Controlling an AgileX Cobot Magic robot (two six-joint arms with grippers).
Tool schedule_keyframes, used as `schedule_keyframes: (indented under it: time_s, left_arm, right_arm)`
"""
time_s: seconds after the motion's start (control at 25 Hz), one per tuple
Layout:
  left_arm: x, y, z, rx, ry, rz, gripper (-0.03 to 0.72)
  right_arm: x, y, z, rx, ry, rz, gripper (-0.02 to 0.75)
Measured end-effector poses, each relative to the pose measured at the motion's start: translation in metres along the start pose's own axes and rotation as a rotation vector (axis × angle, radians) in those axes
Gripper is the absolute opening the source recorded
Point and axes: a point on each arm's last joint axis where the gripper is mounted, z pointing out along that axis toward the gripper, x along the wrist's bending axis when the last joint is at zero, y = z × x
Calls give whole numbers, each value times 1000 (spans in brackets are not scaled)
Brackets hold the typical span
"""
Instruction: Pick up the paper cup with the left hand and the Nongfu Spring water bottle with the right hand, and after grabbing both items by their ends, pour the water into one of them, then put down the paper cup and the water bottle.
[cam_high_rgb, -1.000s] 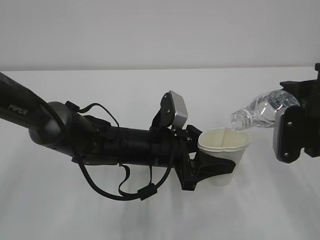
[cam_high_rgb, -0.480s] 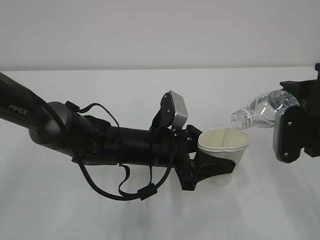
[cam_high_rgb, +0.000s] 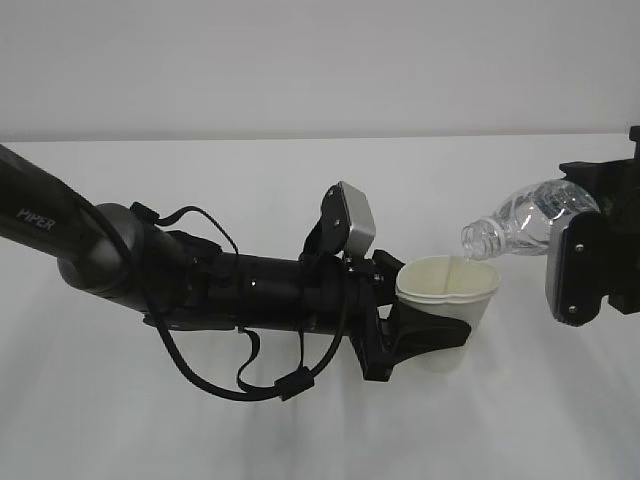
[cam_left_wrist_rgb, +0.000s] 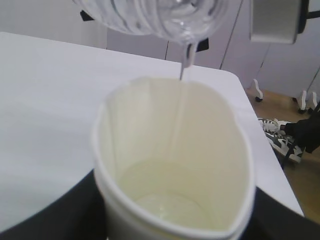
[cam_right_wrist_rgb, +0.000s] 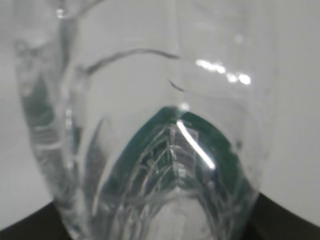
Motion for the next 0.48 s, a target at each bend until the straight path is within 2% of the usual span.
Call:
schedule_keyframes:
  time_s: [0.48]
  left_arm:
    - [0,0,0,0,0,0,424]
  right_arm:
    - [0,0,0,-3,0,-4,403]
